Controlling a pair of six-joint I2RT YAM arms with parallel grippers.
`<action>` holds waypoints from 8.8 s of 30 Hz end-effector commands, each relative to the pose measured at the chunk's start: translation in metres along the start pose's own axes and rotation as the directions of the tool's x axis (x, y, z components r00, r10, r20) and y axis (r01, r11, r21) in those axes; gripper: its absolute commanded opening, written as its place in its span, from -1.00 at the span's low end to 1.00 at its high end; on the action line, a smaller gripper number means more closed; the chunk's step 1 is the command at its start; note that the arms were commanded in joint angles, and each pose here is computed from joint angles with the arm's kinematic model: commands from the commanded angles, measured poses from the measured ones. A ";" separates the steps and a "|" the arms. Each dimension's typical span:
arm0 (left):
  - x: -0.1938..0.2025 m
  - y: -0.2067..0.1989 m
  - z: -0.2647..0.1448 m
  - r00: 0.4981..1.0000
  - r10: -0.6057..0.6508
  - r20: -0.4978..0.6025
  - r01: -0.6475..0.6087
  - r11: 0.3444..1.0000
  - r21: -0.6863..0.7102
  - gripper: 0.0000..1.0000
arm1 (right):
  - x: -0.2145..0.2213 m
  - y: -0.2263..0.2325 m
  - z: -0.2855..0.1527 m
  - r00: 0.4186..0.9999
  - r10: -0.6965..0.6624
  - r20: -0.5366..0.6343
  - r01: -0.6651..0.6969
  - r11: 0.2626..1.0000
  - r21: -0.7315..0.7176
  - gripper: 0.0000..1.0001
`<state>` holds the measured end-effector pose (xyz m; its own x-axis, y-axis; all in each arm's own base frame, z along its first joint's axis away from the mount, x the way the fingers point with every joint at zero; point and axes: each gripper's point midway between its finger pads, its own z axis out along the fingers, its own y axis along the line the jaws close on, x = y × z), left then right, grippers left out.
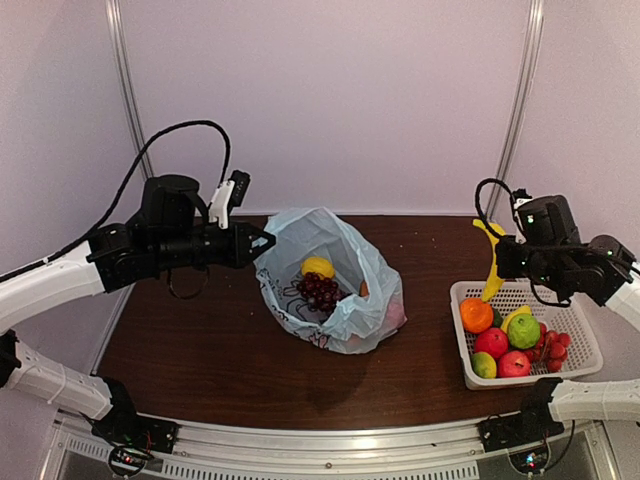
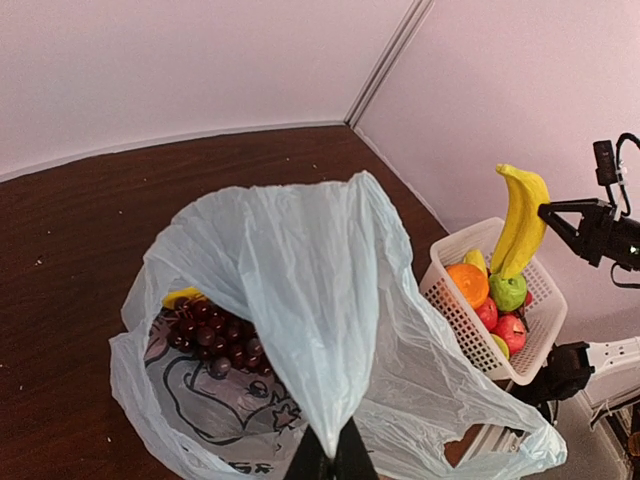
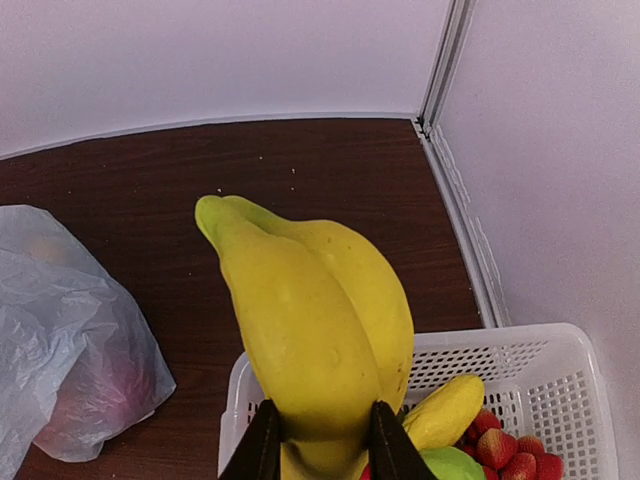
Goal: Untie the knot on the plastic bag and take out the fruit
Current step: Place the fake fruit in the bin, then pick up the fake fruit from the takeout bag, then place the fake fruit in the bin.
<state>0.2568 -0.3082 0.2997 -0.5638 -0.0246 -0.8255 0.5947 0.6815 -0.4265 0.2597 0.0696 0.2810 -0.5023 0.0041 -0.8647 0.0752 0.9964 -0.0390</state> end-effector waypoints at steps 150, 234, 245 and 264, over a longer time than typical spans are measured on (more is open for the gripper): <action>0.007 -0.042 -0.053 1.000 -0.002 0.023 0.000 0.992 0.125 -1.00 | 0.161 0.357 0.117 0.528 -0.849 0.000 0.616 0.383 -0.688 -0.58; 0.007 -0.007 -0.040 0.991 -0.117 0.058 0.117 0.993 -0.004 -1.00 | -0.048 0.036 -0.042 0.989 -0.135 0.063 0.140 0.987 -0.083 -0.91; 0.008 -0.006 -0.049 0.991 -0.118 0.068 0.118 0.993 0.002 -1.00 | 0.001 -0.044 0.022 0.994 0.074 -0.075 -0.062 0.985 0.158 -0.91; 0.007 -0.008 -0.054 0.993 -0.097 0.064 0.097 0.995 0.013 -1.00 | 0.046 -0.119 0.058 0.822 0.549 0.152 -0.564 0.746 0.353 -1.00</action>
<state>0.2156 -0.2675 0.3152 -0.5846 -0.1545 -0.7965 0.5222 0.6797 -0.5151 0.2746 -0.0459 0.2147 -0.3875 0.4467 -0.8064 0.5934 0.7903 0.1527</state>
